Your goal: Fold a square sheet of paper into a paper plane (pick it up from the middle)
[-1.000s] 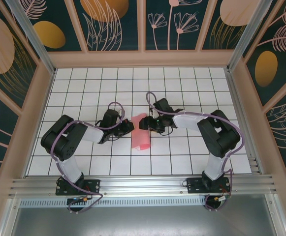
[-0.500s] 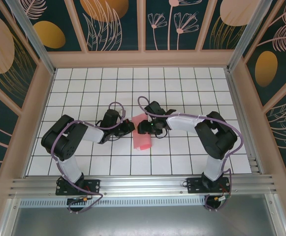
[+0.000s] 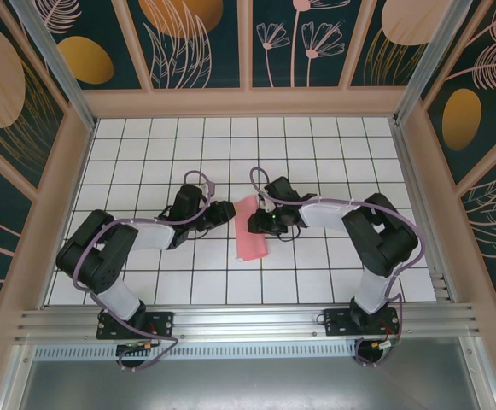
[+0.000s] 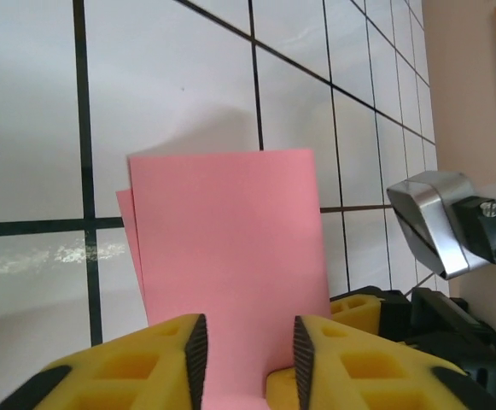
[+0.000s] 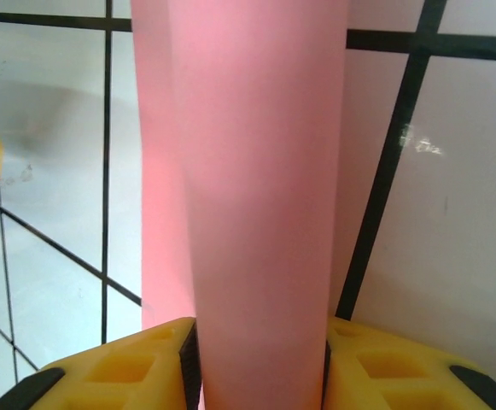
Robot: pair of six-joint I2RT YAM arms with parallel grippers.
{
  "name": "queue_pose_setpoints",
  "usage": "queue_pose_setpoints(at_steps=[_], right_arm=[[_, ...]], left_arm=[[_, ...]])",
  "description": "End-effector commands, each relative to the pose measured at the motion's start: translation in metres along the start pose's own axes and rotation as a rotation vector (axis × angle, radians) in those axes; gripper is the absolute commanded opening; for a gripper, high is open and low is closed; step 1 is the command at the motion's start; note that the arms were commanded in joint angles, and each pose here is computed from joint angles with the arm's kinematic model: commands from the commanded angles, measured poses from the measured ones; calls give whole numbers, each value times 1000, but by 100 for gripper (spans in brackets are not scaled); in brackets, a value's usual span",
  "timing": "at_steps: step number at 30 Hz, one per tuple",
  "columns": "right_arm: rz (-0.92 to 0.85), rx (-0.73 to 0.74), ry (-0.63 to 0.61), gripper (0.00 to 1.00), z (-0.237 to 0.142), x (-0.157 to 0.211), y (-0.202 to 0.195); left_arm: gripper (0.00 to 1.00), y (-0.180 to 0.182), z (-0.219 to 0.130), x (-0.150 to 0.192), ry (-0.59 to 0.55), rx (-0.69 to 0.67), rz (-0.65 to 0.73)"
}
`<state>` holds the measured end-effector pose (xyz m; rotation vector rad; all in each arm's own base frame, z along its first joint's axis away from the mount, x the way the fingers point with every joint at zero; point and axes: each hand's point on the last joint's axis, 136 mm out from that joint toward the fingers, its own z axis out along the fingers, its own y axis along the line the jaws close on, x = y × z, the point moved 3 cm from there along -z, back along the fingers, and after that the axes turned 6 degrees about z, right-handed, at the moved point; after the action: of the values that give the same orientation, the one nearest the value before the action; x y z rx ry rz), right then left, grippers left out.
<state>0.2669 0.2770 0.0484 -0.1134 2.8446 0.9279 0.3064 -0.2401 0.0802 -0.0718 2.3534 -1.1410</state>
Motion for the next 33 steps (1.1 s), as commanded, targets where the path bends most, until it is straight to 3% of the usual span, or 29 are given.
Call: queue_pose_setpoints(at_steps=[1,12,19,33], right_arm=[[-33,-42,32,39,-7,8,-7],[-77,-102,59,35,-12,9,-13],[-123,-87,67,34,-12,10,-17],[-223,-19,79,30,-7,8,-29]], left_arm=[[38,0,-4,-2,-13,-34,18],[42,-1,-4,-5,-30,-32,-1],[35,-4,6,-1,-5,2,-20],[34,-3,14,1,15,-3,-8]])
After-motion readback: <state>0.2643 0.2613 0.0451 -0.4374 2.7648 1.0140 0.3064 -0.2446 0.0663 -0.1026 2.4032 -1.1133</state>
